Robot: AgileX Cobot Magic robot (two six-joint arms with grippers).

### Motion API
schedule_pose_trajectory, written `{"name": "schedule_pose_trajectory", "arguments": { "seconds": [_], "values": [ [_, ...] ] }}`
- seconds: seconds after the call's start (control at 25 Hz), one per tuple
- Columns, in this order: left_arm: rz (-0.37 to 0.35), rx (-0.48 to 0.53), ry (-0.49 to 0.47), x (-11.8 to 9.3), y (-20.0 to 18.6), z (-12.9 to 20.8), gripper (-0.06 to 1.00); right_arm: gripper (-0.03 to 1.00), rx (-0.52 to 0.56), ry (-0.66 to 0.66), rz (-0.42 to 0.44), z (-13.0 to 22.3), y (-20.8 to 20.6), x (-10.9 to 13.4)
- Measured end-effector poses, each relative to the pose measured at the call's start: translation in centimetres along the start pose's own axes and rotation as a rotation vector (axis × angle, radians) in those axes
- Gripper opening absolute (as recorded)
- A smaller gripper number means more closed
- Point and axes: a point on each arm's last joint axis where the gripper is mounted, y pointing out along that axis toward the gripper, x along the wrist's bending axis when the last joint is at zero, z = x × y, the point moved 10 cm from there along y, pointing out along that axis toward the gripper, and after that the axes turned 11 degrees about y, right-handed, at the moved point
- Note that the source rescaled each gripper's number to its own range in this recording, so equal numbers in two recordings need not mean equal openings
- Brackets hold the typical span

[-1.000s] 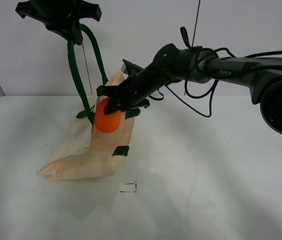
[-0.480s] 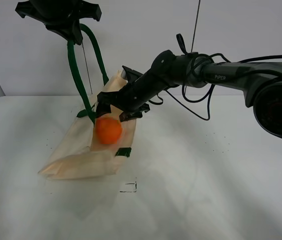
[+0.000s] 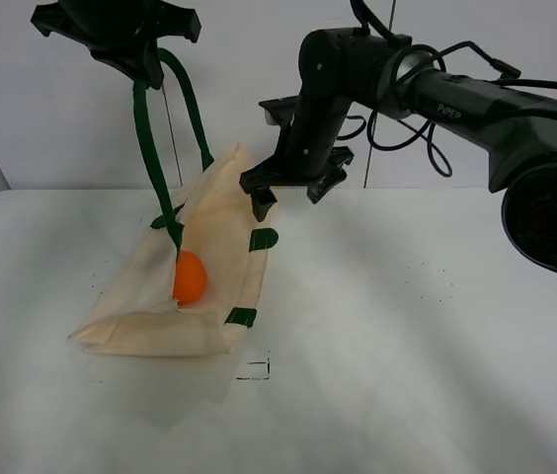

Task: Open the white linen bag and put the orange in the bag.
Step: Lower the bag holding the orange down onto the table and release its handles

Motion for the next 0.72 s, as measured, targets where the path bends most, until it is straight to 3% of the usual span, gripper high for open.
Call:
{"name": "schedule_pose_trajectory", "arguments": {
  "seconds": [0.16, 0.28, 0.72],
  "values": [
    [0.000, 0.000, 0.000, 0.0, 0.0, 0.0, 0.00, 1.00, 0.004, 0.030, 0.021, -0.2, -0.1, -1.4],
    [0.000, 0.000, 0.000, 0.0, 0.0, 0.0, 0.00, 1.00, 0.002, 0.076, 0.034, -0.7, -0.3, -3.9],
    [0.000, 0.000, 0.000, 0.0, 0.0, 0.0, 0.00, 1.00, -0.034, 0.377, 0.137, -1.6, -2.1, -21.2]
  ]
}}
